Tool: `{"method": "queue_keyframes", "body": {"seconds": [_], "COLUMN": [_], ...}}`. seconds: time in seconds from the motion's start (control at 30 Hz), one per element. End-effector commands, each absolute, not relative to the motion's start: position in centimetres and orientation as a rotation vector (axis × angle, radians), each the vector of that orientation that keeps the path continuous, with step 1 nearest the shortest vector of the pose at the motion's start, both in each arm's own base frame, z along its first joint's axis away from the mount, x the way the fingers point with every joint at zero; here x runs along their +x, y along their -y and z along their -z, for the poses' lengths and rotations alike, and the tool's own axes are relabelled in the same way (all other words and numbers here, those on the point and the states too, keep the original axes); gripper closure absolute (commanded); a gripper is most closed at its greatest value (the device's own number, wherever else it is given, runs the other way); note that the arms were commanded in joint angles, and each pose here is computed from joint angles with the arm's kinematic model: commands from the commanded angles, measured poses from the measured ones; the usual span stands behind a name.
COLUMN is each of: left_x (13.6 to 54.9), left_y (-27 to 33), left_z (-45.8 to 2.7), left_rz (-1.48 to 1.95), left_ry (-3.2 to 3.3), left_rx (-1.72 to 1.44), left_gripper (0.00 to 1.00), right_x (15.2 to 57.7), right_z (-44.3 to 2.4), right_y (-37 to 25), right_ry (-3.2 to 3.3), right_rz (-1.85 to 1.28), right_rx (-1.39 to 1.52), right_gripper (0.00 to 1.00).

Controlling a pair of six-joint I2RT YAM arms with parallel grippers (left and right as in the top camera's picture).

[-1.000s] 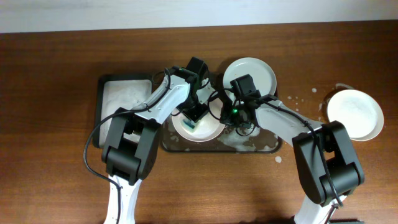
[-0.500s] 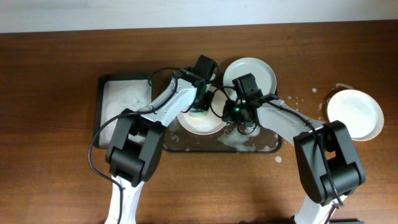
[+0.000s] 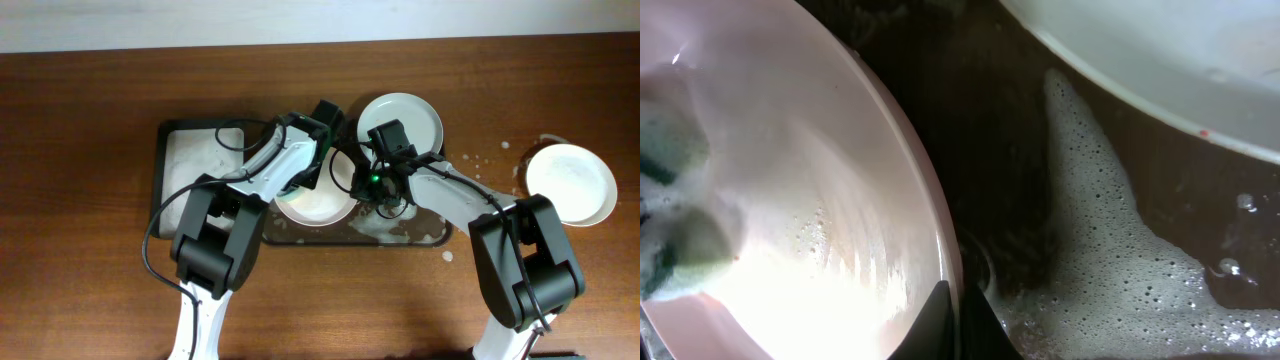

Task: Clean dirty plates on tray and stack at the side
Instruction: 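Scrub inside the pink bowl with the sponge in left gripper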

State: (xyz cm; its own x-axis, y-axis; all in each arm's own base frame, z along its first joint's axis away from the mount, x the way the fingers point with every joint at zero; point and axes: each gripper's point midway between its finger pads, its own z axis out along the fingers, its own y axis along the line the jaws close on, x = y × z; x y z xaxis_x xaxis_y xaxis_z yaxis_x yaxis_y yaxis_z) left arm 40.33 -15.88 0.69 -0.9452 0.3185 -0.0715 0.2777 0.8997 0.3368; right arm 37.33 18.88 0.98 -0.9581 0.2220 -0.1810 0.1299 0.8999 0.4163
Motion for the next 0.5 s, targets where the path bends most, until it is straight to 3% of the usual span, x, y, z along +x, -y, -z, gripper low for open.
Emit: {"method": "queue_keyframes", "body": {"seconds": [0.0, 0.17, 0.47], "left_x": [35.3, 33.3, 33.1], "left_y": [17.8, 21.6, 23.0], "left_z": [4.5, 4.2, 3.9], "left_rz": [-0.131, 0.294, 0.439], "left_ry": [-3.153, -3.128, -3.039], "left_rx": [0.911, 1.087, 1.22], "left_gripper": [1.0, 1.0, 1.0], "right_x": [37.5, 37.5, 37.5], "right_z": [-0.5, -0.5, -0.5], "right_y": [-18.2, -18.2, -18.2], "right_ry": [-2.849, -2.849, -2.849], "right_rz": [-0.563, -0.562, -0.562], "right_rx": [0.273, 0.273, 0.274], "right_gripper": [0.96, 0.96, 0.96]}}
